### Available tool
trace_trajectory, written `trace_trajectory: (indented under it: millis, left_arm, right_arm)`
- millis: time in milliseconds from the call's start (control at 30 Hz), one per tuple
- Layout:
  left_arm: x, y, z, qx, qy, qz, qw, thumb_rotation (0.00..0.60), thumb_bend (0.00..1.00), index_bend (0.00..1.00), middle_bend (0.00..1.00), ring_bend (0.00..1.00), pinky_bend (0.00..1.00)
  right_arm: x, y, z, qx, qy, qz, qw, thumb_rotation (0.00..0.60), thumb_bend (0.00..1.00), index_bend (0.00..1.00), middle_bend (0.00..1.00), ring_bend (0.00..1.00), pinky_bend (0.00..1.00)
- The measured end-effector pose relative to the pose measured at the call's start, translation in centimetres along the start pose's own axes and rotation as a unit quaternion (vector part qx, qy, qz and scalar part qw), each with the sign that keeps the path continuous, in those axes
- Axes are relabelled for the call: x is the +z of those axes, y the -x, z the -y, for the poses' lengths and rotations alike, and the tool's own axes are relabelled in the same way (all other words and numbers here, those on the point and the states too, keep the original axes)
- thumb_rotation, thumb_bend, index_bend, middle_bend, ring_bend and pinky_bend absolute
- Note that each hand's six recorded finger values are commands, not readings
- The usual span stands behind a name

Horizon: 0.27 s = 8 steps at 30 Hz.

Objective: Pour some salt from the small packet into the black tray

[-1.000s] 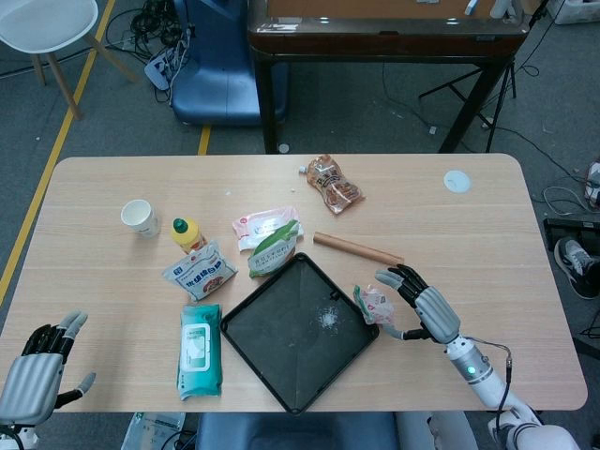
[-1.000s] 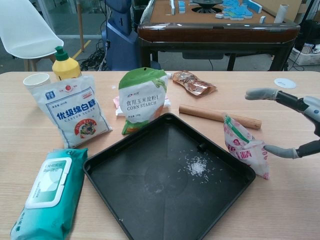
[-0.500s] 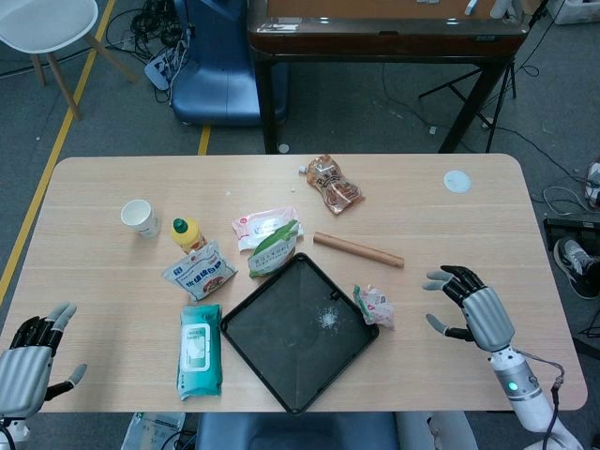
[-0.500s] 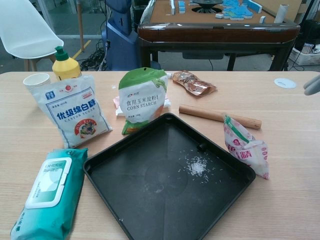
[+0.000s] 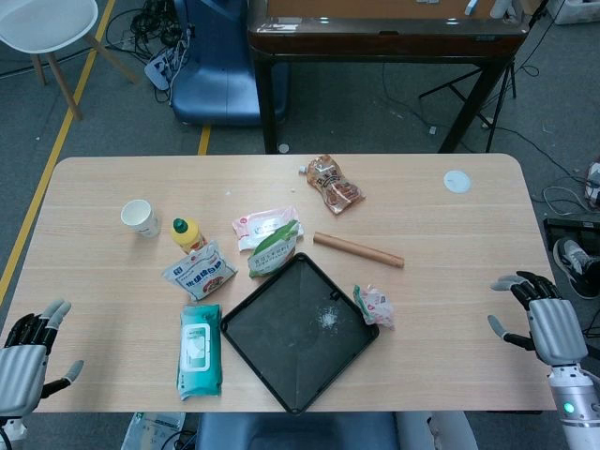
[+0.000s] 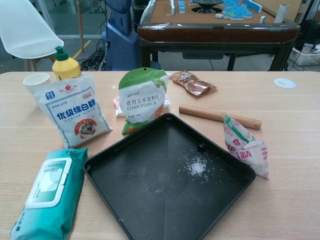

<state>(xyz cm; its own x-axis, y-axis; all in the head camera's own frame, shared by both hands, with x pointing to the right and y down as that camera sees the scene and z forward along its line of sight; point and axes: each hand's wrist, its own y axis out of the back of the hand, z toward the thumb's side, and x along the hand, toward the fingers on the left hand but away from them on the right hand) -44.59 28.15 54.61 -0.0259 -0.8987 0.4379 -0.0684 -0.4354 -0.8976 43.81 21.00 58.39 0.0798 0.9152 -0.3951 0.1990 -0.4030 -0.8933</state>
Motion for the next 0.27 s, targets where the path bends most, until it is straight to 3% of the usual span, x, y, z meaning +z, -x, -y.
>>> trace_trajectory:
  millis: [267]
  left_arm:
    - [-0.02,-0.07,0.1,0.0,0.004,0.003,1.0,0.6,0.2,0.1,0.11,0.15,0.09]
  right_arm:
    - [0.21,-0.27,-0.13,0.001,0.0,0.001,1.0,0.6,0.28,0.36,0.32,0.19,0.19]
